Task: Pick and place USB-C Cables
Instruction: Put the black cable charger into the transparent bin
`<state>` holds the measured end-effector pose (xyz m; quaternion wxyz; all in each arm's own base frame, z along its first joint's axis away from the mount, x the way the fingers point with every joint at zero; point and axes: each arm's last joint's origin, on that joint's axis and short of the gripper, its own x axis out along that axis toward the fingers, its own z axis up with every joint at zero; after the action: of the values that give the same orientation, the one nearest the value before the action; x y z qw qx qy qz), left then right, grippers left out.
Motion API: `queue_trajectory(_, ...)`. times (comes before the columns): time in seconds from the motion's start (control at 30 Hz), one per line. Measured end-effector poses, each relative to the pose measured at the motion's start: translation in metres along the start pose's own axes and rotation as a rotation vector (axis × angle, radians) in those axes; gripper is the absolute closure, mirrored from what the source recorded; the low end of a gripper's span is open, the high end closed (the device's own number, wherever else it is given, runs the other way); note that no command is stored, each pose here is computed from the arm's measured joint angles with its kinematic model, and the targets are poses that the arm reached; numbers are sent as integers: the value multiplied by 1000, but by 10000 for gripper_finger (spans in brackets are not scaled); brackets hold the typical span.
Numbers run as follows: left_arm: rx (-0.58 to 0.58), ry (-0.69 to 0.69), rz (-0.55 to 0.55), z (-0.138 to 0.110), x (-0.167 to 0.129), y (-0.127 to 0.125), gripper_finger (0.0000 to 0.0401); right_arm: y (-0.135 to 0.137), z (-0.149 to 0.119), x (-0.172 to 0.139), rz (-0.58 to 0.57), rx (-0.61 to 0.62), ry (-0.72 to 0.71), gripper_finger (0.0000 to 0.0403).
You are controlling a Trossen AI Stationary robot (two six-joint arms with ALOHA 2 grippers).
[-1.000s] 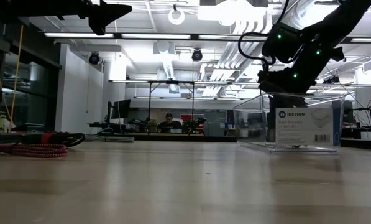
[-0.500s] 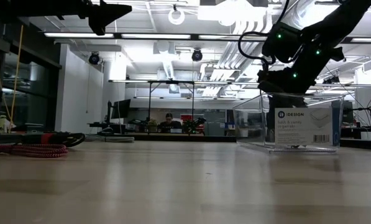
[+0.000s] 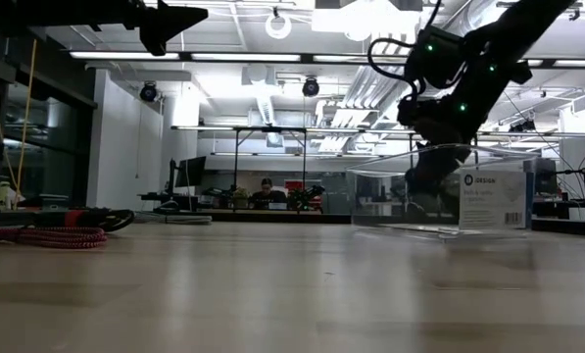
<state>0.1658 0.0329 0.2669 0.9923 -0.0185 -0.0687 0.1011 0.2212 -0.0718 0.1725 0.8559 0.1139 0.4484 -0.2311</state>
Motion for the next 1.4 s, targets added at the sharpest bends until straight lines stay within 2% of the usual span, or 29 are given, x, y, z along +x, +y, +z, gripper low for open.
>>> queue_trajectory(0.4,0,0,2,0,0,0,110,13,18,-17,34,-196,17,375)
queue_trajectory(0.53,0,0,3,0,0,0,110,17,16,-13,51,-205,40,375)
queue_trajectory(0.9,0,-1,3,0,0,0,110,23,1,33,67,-237,233,375)
queue_trajectory(1.4,0,0,3,0,0,0,110,24,0,40,77,-235,243,375)
